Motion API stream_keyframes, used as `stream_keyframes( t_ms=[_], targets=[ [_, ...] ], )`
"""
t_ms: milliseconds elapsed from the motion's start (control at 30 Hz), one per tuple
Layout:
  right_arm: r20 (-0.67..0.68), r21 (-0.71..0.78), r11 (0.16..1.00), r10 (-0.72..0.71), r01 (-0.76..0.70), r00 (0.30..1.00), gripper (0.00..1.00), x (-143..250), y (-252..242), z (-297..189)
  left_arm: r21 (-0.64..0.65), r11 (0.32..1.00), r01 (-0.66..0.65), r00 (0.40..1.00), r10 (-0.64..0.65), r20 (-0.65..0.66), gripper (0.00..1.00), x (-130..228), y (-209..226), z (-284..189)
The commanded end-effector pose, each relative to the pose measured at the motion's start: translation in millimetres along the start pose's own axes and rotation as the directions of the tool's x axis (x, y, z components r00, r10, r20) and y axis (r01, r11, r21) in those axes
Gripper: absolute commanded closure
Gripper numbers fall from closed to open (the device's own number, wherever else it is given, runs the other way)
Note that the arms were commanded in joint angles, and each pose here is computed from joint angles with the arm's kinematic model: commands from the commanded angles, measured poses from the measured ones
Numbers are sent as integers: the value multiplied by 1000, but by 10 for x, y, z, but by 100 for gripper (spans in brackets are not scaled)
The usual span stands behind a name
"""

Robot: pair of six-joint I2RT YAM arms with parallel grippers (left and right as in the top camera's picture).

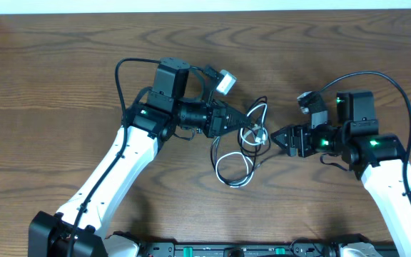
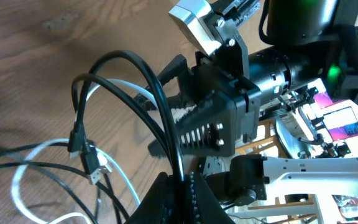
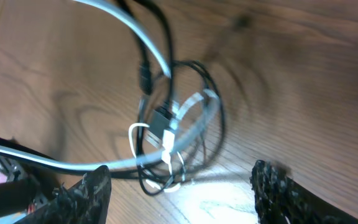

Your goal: Untangle cables

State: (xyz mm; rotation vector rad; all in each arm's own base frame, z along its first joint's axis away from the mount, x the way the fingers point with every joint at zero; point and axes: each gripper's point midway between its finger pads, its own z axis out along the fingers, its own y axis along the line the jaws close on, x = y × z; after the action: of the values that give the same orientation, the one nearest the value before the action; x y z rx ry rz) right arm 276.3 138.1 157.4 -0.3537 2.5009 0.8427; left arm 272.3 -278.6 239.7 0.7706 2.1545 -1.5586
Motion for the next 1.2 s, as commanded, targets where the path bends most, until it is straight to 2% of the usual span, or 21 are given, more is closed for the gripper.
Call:
stream_keyframes(
  t_ms=[0,267,433,700,867,933,1167],
  targets=[
    [-11,-95,994,-53,52,999,32,-1,254,39,-77,997,-27,999,28,20,92,-61,82,-1],
    [-55,-166,967,-203,191,978,32,154,561,149,-89,996,-15,1000,17,24,92,-68,104,-4],
    [-15,-158,903,-406,399,914,32,123,645,231,-89,996,3,1000,-1,26,92,-68,104,-4],
    [-23,-153,839,-531,522,847,34,142,579,351,-89,996,7,1000,-4,26,92,-68,104,-4],
    [-39,-159,840,-531,519,847,39,132,504,500,-88,996,7,1000,-5,26,92,-67,103,-4],
    [-40,-159,840,-530,518,847,47,113,472,568,-88,996,7,1000,-5,26,92,-67,103,-4],
    [-5,-148,829,-546,540,838,59,15,473,614,-89,996,7,1000,-5,26,92,-67,104,-4]
  ],
)
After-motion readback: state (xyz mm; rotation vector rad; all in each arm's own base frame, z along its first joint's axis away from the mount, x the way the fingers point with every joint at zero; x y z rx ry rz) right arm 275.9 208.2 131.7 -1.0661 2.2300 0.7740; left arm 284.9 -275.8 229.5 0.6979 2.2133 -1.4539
